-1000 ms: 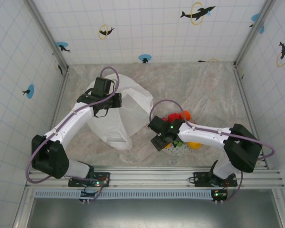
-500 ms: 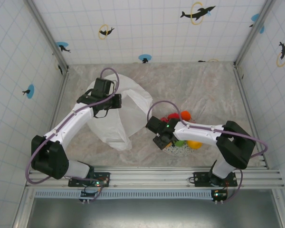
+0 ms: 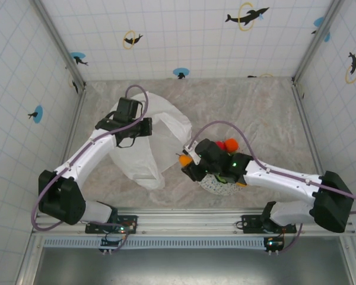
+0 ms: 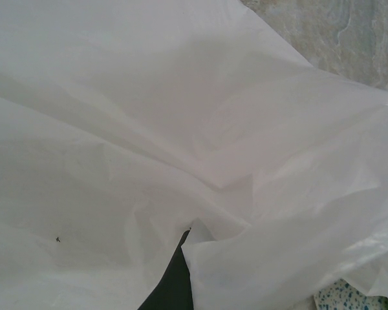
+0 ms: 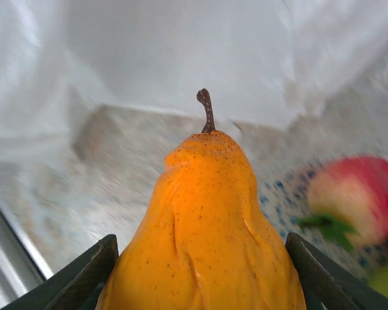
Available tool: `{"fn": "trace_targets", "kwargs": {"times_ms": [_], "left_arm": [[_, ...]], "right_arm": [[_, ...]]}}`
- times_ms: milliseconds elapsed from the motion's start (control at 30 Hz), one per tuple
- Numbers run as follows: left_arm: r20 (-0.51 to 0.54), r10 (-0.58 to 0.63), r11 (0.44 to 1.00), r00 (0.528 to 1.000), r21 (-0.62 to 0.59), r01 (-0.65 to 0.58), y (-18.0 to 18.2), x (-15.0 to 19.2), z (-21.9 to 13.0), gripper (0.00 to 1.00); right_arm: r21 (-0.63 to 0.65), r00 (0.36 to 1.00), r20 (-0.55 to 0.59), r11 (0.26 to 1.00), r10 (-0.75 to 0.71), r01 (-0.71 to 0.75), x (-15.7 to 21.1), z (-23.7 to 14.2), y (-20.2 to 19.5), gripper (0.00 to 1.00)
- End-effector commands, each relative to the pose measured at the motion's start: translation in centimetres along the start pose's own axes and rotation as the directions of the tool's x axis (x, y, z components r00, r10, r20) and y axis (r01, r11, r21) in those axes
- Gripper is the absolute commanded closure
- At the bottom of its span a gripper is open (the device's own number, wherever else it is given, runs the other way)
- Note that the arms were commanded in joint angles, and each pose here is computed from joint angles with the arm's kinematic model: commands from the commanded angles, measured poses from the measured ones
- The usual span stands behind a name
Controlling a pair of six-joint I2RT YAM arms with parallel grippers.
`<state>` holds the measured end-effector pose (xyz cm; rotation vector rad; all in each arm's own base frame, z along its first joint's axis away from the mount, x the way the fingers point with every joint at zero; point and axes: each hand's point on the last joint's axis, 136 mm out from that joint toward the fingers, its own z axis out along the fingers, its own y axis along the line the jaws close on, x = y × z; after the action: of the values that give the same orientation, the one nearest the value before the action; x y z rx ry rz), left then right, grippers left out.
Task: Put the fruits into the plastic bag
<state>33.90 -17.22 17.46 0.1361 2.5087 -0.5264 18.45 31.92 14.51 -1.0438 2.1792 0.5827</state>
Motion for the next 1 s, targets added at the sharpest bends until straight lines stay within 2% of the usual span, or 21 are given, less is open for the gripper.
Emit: {"fn": "trace_targets", "kwargs": {"times_ms": [0, 100, 200, 433, 600, 800, 967], "left_arm": [[0.009, -0.047, 0.998, 0.999, 0.041, 0.047, -1.0, -0.5, -1.4, 1.0], [0.0, -0.075, 0.994, 0.997, 0.078, 0.074, -1.7, -0.4, -1.6, 1.0], [-0.01, -0.081, 0.99, 0.997, 0.115, 0.081, -2.4, -0.4, -1.9, 1.0], [-0.012, -0.069, 0.983, 0.998, 0.168, 0.071, -3.4, -0.2, -2.4, 1.0], [-0.052, -0.08, 0.973, 0.995, 0.214, 0.089, -4.1, 0.5, -2.1, 1.0], [-0.083, -0.099, 0.975, 0.992, 0.193, 0.113, -3.6, 1.2, -1.1, 1.0], [-0.107, -0.119, 0.955, 0.987, 0.258, 0.144, -4.8, 1.0, -0.8, 1.0]], "right_arm": [[-0.105, 0.981, 0.188, 0.992, -0.055, 0.076, -4.2, 1.3, 2.7, 0.51], [-0.077, 0.97, 0.234, 0.993, -0.066, 0.087, -5.3, 3.1, 2.5, 0.52], [0.005, 0.962, 0.263, 0.998, -0.067, 0.068, -6.0, 4.6, 1.1, 0.54], [0.151, 0.941, 0.337, 0.988, -0.042, -0.01, -7.1, 5.5, -2.8, 0.55], [0.187, 0.943, 0.332, 0.981, -0.018, -0.047, -6.7, 6.3, -5.3, 0.55], [0.187, 0.937, 0.349, 0.979, 0.012, -0.083, -6.7, 6.1, -6.5, 0.56], [0.202, 0.927, 0.372, 0.971, 0.045, -0.128, -6.6, 5.4, -7.5, 0.57]]}}
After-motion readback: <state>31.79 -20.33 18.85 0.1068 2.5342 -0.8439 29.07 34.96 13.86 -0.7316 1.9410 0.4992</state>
